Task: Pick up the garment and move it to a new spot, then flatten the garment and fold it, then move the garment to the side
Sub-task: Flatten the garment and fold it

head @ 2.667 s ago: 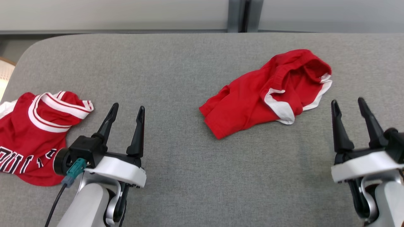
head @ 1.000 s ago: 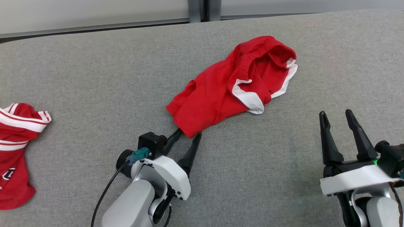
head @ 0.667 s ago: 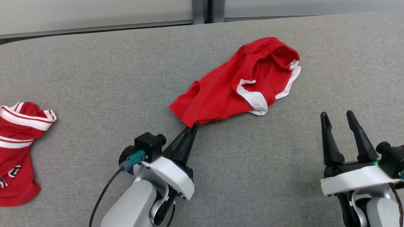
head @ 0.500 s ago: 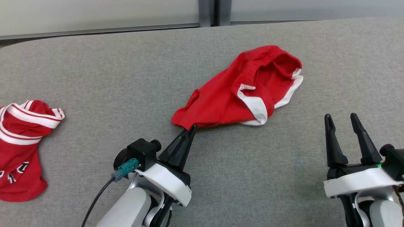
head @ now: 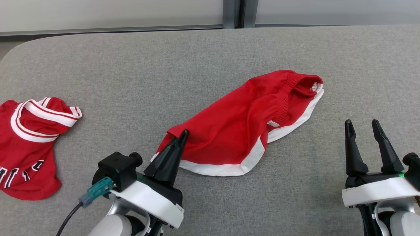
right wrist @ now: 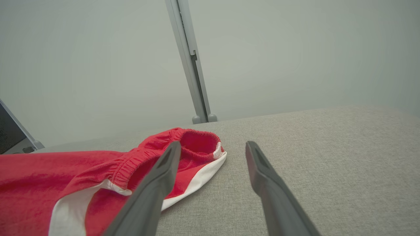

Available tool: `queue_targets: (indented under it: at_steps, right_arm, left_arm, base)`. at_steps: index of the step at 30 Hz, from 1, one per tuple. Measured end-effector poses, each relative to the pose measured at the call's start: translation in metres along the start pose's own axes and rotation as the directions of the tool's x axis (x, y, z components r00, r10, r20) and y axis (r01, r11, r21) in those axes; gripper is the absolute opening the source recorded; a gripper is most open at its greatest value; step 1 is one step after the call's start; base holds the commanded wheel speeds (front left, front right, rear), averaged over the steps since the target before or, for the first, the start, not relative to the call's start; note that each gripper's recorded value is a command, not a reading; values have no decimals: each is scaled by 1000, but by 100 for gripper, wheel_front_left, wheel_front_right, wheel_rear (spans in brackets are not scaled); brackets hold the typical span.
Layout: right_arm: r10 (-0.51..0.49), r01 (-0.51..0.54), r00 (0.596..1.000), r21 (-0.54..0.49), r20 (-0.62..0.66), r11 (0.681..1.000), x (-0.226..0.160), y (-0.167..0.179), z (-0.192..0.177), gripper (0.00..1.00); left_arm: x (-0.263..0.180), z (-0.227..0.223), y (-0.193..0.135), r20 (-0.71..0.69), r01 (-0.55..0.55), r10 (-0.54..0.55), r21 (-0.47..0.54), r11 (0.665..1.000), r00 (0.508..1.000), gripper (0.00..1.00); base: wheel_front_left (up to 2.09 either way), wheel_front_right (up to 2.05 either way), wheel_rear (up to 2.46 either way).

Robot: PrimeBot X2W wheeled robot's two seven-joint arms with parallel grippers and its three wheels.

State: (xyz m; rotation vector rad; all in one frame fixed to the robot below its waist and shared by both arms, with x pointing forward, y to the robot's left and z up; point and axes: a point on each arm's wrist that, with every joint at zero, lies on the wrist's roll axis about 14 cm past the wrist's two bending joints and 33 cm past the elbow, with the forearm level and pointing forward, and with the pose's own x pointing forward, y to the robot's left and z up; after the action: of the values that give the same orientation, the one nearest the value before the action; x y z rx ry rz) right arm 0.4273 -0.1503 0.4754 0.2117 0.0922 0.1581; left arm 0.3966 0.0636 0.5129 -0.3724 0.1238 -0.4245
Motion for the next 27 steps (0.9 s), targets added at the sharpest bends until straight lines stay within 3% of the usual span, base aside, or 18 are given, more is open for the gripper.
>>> queue_targets:
  at_steps: [12, 19, 20, 21, 27]
  right_arm:
    - [-12, 12, 1000, 6, -22, 1000, 11, -6, -9, 100]
    - [-31, 31, 998, 7, -50, 999, 15, -15, -21, 100]
    - [-33, 34, 998, 7, -50, 999, 15, -16, -21, 100]
    - [-34, 34, 998, 7, -51, 999, 15, -17, -21, 100]
    - [-24, 24, 999, -6, -37, 1000, 13, -14, -15, 100]
  left_arm:
    - [13, -47, 56, -125, -155, 146, -69, 986, 981, 0]
    - [27, -76, 85, -200, -206, 191, -59, 977, 961, 0]
    - [28, -78, 89, -203, -215, 201, -52, 975, 958, 44]
    - [28, -79, 92, -204, -223, 210, -41, 974, 956, 100]
    - [29, -59, 109, -88, -271, 274, 50, 961, 958, 100]
  base:
    - [0, 0, 0]
    - [0, 0, 0]
    - [0, 0, 0]
    - [0, 0, 0]
    - [0, 0, 0]
